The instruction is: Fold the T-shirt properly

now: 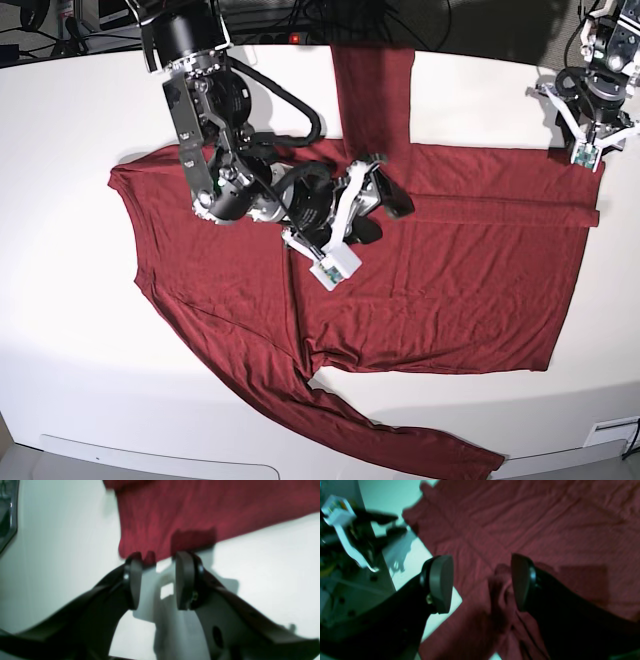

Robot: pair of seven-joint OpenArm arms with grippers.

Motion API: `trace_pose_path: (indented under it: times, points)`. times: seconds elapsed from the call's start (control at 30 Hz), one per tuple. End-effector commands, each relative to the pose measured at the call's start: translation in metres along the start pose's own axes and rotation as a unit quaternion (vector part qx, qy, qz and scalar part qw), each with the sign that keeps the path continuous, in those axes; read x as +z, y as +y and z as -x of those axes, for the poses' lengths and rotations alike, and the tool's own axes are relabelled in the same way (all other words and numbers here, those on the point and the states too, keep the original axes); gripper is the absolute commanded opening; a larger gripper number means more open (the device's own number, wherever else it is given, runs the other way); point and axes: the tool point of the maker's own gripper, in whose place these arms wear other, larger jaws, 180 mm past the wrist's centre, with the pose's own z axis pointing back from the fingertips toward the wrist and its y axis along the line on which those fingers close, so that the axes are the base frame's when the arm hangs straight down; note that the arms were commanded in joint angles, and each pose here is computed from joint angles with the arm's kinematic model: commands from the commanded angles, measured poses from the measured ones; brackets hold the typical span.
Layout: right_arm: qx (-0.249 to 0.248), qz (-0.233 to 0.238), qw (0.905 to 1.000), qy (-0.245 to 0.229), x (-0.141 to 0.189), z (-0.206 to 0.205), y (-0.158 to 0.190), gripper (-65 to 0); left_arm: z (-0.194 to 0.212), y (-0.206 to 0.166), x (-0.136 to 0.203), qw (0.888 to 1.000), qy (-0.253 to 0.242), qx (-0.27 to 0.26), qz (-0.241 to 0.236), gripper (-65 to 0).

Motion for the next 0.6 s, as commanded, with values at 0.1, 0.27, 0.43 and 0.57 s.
trace_pose_path:
  times: [0.1,0.27,0.43,0.57]
  points:
    - [0.006,0.026,0.9993,-0.026,0.019,-0.025,-0.022,-28.9,-0.021,-0.014,0.023,0.999,-0.036,-0.001,0.021,-43.5]
    - [-0.018,0.075,0.9962,-0.04,0.062,-0.023,-0.065,-29.0,-0.037,-0.054,0.042,0.994,-0.058,0.031,0.088,-43.5]
    - [-0.021,0.114,0.9933,0.01,0.109,-0.001,-0.097,-29.0,-0.054,-0.104,0.053,0.977,-0.091,0.074,0.181,-43.5]
    - [-0.026,0.129,0.9911,0.018,0.141,0.002,-0.113,-29.0,-0.06,-0.139,0.066,0.959,-0.096,0.087,0.252,-43.5]
